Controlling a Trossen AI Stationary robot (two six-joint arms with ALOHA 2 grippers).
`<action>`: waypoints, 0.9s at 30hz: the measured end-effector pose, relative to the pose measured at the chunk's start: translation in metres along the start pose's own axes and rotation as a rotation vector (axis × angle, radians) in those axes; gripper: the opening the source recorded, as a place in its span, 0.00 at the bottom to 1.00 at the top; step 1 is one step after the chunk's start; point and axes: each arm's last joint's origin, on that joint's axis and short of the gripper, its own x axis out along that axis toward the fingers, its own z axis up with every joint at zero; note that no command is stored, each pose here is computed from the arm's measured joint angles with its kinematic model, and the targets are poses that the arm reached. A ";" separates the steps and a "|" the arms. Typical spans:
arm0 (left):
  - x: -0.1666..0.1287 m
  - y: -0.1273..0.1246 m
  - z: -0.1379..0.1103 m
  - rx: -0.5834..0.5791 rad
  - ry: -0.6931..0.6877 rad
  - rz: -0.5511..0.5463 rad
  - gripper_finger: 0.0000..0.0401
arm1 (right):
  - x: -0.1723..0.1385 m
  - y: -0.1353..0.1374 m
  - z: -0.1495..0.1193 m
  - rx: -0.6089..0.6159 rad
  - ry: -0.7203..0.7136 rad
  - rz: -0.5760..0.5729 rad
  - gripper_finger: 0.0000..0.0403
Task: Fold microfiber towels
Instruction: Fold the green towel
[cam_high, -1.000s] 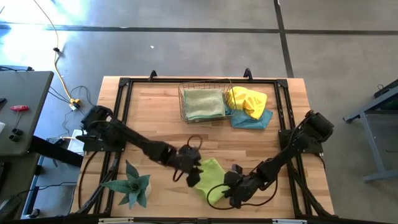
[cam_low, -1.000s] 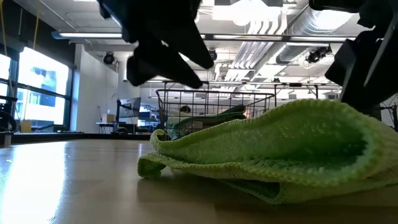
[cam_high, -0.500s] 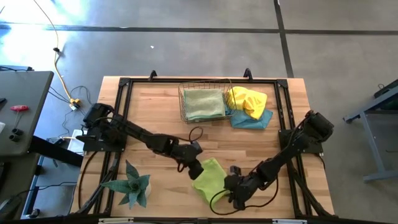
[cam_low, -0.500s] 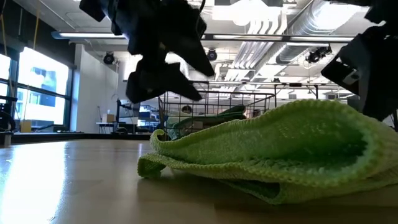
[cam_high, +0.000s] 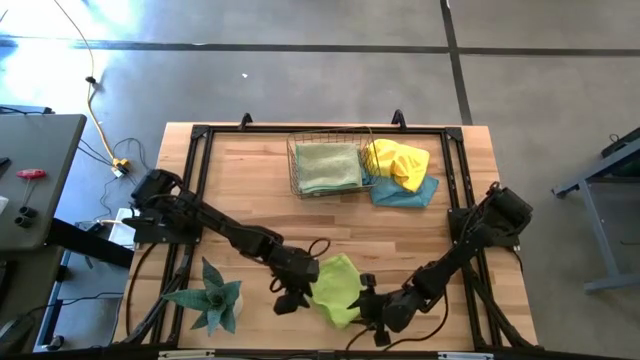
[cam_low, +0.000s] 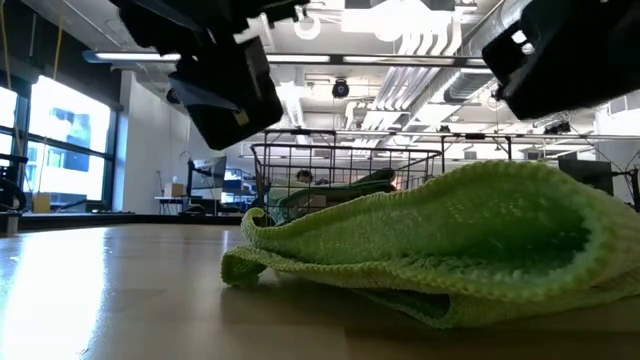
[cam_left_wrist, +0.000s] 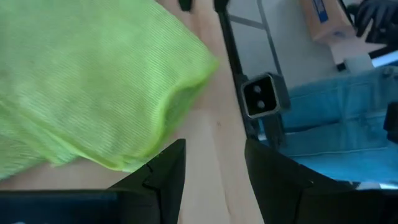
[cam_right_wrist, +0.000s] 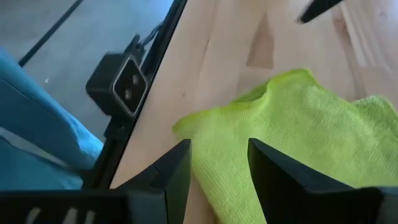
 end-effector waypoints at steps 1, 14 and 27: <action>0.001 -0.002 -0.001 0.003 0.004 -0.003 0.39 | 0.000 0.000 0.001 0.001 -0.008 0.000 0.38; 0.004 -0.010 -0.006 0.095 0.007 0.009 0.39 | 0.011 0.010 -0.002 -0.212 -0.041 0.049 0.38; 0.008 0.027 0.004 -0.315 -0.142 0.253 0.39 | 0.011 0.007 -0.009 -0.265 0.039 0.027 0.38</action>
